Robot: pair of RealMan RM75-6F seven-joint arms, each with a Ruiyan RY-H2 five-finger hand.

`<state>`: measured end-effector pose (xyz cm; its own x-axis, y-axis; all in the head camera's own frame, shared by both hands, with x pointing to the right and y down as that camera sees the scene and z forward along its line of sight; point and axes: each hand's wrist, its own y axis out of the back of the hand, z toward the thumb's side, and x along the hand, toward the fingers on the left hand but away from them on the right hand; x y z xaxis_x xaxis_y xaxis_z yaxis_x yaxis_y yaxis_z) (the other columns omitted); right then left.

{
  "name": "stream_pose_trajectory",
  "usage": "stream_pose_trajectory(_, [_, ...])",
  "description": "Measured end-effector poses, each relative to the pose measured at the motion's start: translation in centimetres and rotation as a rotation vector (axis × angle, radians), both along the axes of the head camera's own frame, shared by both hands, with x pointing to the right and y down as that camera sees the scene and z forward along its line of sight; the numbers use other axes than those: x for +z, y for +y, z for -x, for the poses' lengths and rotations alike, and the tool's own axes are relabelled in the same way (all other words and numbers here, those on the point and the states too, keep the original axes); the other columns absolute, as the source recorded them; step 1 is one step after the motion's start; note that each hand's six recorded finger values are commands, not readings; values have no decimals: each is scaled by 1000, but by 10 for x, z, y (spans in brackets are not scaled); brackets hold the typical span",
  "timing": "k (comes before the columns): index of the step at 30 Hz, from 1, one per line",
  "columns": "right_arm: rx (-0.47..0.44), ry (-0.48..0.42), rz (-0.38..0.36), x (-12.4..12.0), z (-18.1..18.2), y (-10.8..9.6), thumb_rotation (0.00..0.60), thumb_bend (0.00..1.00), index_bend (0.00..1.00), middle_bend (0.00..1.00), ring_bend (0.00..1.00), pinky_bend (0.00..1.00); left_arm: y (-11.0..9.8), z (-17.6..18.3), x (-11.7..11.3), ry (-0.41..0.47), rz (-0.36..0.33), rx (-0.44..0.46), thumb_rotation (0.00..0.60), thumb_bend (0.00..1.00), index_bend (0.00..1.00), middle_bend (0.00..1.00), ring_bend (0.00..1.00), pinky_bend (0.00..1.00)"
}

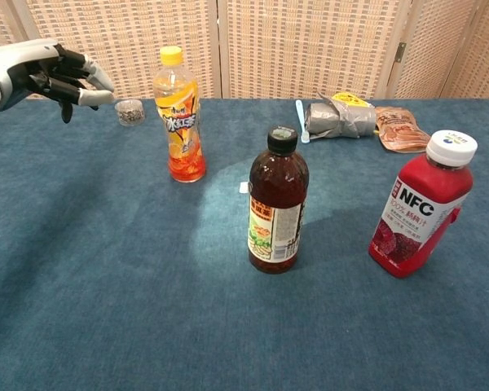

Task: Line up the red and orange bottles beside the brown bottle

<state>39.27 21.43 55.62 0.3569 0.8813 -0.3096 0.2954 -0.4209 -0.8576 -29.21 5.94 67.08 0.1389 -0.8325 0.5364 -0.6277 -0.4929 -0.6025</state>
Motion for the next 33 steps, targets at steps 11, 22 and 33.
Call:
stream_pose_trajectory(11, [17, -11, 18, 2, -5, -6, 600, 0, 122, 167, 189, 427, -11, -20, 14, -21, 39, 39, 600, 232, 123, 181, 290, 551])
stream_pose_trajectory(22, [34, -16, 16, 1, -10, -10, 600, 0, 122, 169, 189, 427, -16, -44, 23, 44, 124, 69, 600, 94, 1, 47, 165, 415])
stream_pose_trajectory(33, [42, -22, 11, -2, -13, -12, 600, 0, 122, 175, 189, 427, -26, -64, 27, 99, 161, 45, 600, 93, 2, 46, 161, 406])
